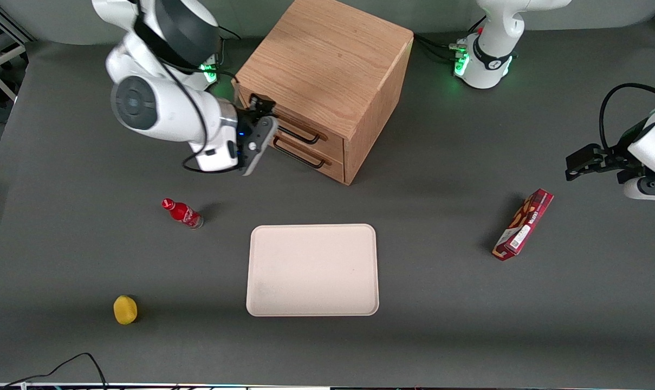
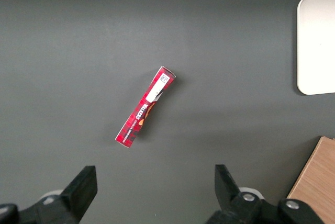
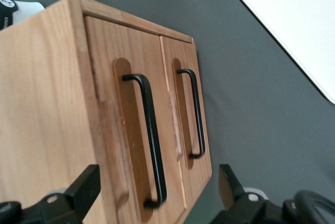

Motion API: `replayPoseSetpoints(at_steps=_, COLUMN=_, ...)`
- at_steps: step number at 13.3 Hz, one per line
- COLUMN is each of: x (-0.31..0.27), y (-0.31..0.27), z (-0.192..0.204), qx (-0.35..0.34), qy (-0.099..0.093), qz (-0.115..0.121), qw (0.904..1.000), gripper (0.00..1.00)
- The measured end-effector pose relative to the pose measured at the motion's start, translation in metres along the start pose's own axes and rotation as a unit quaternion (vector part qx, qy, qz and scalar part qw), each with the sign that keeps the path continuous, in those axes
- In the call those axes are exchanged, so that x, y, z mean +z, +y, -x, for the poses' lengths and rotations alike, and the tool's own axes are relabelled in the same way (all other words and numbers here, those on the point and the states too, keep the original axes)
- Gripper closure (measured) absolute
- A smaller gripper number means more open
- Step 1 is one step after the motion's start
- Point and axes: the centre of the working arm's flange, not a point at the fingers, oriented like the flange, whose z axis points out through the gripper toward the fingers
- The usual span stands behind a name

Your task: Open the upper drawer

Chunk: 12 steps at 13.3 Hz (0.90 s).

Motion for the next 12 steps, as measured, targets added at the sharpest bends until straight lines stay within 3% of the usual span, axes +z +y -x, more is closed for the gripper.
replayPoseSetpoints(at_steps=12, x=0.073, y=0.017, z=0.007, qx=0.000, qy=0.007, qz=0.011, qw=0.9999, gripper=0.00)
